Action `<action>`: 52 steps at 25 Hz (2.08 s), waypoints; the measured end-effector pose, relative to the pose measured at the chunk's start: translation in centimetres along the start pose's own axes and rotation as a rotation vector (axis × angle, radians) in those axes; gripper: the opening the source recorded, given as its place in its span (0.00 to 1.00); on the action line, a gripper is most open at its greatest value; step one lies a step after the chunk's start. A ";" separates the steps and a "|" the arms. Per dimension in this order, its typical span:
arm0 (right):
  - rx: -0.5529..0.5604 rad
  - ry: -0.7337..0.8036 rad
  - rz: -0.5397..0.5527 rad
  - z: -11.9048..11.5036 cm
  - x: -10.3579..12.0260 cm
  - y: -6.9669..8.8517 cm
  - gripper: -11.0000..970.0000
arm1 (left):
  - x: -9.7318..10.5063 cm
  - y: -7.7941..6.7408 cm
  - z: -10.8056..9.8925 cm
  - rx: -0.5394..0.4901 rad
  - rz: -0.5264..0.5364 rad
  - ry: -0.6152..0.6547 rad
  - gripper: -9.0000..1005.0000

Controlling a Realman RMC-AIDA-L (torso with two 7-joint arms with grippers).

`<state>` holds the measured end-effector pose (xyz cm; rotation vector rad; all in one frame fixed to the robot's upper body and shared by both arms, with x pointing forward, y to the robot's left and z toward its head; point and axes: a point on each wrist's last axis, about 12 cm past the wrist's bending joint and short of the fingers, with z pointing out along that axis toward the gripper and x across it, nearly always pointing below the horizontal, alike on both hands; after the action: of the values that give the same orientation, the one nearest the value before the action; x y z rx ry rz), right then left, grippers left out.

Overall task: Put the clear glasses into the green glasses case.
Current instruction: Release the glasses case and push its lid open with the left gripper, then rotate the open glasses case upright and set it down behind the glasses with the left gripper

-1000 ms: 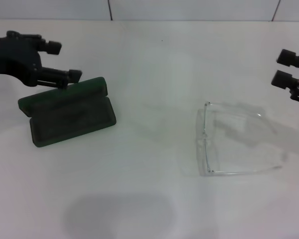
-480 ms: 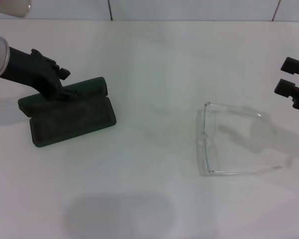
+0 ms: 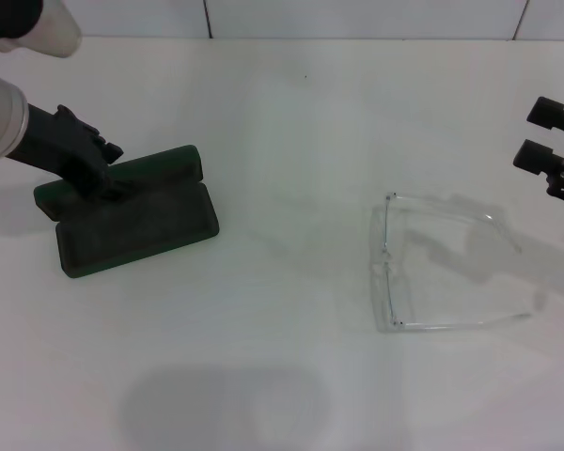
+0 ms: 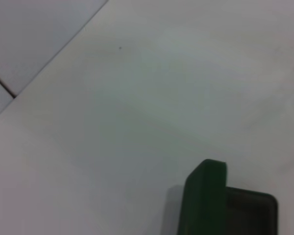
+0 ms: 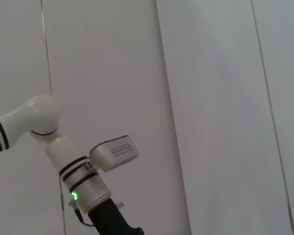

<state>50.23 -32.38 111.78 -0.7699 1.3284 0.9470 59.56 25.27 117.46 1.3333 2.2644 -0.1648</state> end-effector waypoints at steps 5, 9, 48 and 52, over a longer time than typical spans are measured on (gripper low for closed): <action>0.002 -0.010 -0.006 0.2 0.1 -0.1 0.58 | -0.3 0.4 1.0 -0.016 0.010 0.025 0.53; 0.016 -0.011 -0.008 0.2 0.1 -0.2 0.58 | -0.4 0.5 1.9 -0.007 0.011 0.037 0.51; 0.246 -0.168 -0.047 -4.1 0.8 0.6 0.57 | -6.5 -7.3 2.1 0.053 0.267 0.063 0.21; 0.271 -0.169 -0.047 -4.9 1.2 1.1 0.57 | -8.6 -9.7 2.5 0.033 0.360 0.022 0.21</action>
<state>47.04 -36.15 110.12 -0.4999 1.2527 0.7580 55.64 12.64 117.99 1.7387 2.0043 -0.0630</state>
